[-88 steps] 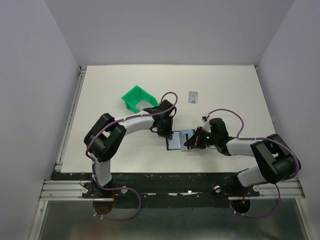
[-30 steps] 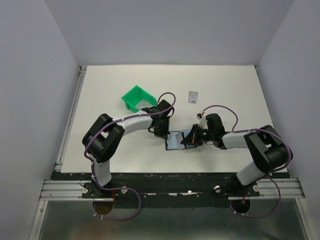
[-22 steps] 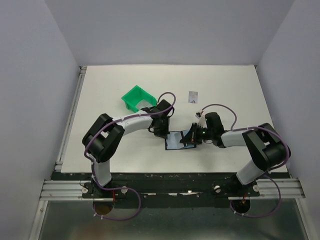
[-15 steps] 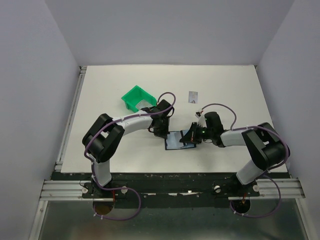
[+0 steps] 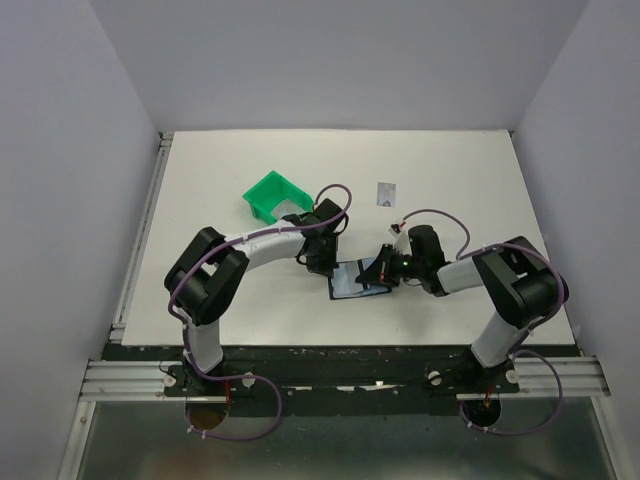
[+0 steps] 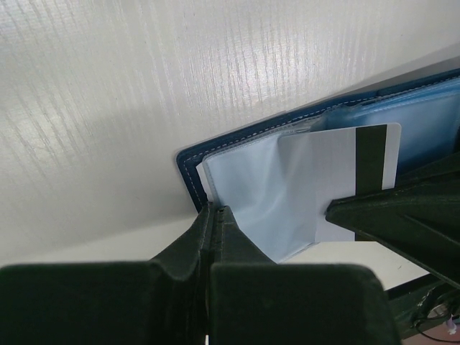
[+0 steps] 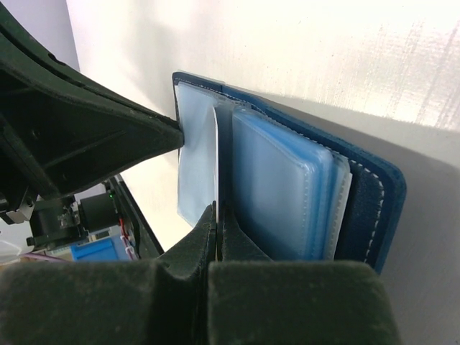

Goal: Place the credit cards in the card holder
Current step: Insert the credit card into the card holder.

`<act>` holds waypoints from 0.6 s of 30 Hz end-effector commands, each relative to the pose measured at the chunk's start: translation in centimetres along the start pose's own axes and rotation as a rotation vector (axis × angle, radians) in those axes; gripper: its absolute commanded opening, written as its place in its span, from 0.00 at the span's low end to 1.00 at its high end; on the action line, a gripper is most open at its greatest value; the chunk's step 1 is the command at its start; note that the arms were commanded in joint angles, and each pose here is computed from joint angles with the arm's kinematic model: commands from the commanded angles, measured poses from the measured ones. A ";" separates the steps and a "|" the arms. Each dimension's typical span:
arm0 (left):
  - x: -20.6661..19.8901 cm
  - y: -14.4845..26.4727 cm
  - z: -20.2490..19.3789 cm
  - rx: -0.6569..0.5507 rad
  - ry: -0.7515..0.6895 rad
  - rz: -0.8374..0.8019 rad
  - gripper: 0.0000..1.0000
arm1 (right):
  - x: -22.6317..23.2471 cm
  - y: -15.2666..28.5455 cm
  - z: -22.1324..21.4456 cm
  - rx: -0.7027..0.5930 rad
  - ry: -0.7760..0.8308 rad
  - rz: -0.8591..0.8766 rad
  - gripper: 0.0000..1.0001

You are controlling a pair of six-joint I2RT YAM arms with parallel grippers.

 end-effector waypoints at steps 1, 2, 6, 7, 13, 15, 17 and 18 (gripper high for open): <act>0.8 -0.5 -0.4 0.019 -0.009 0.042 0.00 | -0.6 -0.3 -0.7 0.010 -0.022 0.011 0.00; 0.8 -0.5 -0.4 0.020 -0.009 0.043 0.00 | -0.7 -0.3 -0.7 0.009 -0.021 0.012 0.00; 0.8 -0.5 -0.4 0.019 -0.009 0.042 0.00 | -0.7 -0.3 -0.8 0.016 -0.026 0.016 0.00; 0.8 -0.6 -0.4 0.020 -0.008 0.043 0.00 | -0.6 -0.4 -0.9 0.018 -0.026 0.019 0.00; 0.8 -0.6 -0.4 0.020 -0.011 0.041 0.00 | -0.1 -0.2 -1.3 0.042 -0.020 0.056 0.00; 0.8 -0.6 -0.4 0.018 -0.009 0.041 0.00 | 0.2 -0.2 -1.4 0.053 -0.010 0.076 0.00; 0.8 -0.6 -0.4 0.018 -0.011 0.041 0.00 | 0.5 -0.3 -1.7 0.069 0.002 0.097 0.00; 0.8 -0.6 -0.3 0.017 -0.010 0.040 0.00 | 0.6 -0.4 -1.7 0.070 0.002 0.100 0.00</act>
Point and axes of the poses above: each gripper's point midway between its finger pads, its own y axis back along the fingers, its own x axis along the line the jaws close on, z = x × y, the point moved 4 cm from there along y, back along the fingers, and after that the axes turned 1 degree about -y, right-handed, at the moved point
